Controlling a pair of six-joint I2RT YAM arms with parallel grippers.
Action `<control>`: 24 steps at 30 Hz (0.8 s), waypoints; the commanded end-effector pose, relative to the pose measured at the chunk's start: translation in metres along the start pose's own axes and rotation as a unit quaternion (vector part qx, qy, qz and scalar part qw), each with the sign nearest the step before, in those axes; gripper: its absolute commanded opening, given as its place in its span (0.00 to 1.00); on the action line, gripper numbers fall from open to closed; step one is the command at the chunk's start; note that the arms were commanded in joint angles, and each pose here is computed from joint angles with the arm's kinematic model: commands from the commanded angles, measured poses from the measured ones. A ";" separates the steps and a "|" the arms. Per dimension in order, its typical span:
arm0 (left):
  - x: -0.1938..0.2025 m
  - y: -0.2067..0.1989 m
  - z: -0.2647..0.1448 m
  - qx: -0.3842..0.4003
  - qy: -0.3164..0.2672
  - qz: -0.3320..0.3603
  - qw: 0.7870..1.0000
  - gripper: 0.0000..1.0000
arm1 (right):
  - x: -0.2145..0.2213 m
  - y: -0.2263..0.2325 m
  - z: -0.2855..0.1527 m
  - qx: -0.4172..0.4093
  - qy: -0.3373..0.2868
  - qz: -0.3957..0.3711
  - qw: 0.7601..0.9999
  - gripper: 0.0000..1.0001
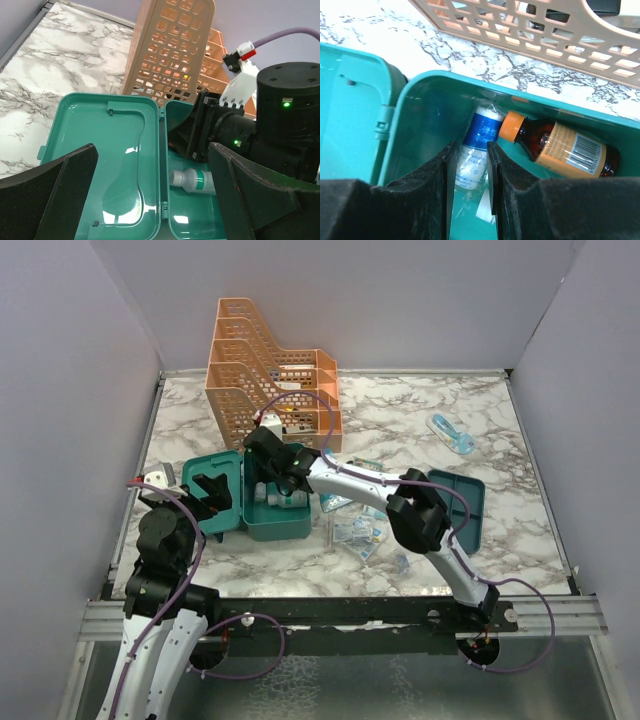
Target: Organize the medicine kit
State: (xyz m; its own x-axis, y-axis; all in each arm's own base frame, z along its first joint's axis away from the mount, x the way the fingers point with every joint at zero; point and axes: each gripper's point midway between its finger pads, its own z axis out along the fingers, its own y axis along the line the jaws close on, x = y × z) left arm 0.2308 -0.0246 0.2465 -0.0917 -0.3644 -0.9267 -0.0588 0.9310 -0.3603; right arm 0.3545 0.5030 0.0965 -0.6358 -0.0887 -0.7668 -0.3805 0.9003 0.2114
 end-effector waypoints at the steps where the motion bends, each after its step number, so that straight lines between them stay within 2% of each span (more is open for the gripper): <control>1: -0.006 -0.004 -0.004 0.011 -0.004 0.000 1.000 0.96 | -0.054 0.030 -0.040 -0.070 -0.047 0.008 0.996 0.31; 7: -0.027 -0.023 -0.010 0.048 -0.012 0.011 0.999 0.97 | -0.089 0.038 -0.084 -0.103 -0.078 0.008 0.992 0.34; 10: -0.033 -0.045 -0.015 0.108 -0.002 0.041 0.993 0.99 | -0.098 0.028 -0.107 -0.096 -0.086 0.003 0.992 0.35; 19: -0.039 -0.092 -0.039 0.241 0.025 0.085 0.966 0.99 | -0.082 -0.048 -0.181 -0.016 -0.085 0.009 0.996 0.44; 24: -0.044 -0.109 -0.046 0.281 0.031 0.047 0.958 0.99 | -0.068 -0.083 -0.232 -0.007 -0.084 0.003 0.996 0.48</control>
State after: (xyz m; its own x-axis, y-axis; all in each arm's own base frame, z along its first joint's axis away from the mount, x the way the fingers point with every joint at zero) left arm 0.2077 -0.0896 0.3139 -0.1231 -0.2348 -0.9642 0.3713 0.8901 -0.2641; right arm 0.2917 0.3856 0.2637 -0.5261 0.0025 -0.8504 -0.4213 0.8679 0.2632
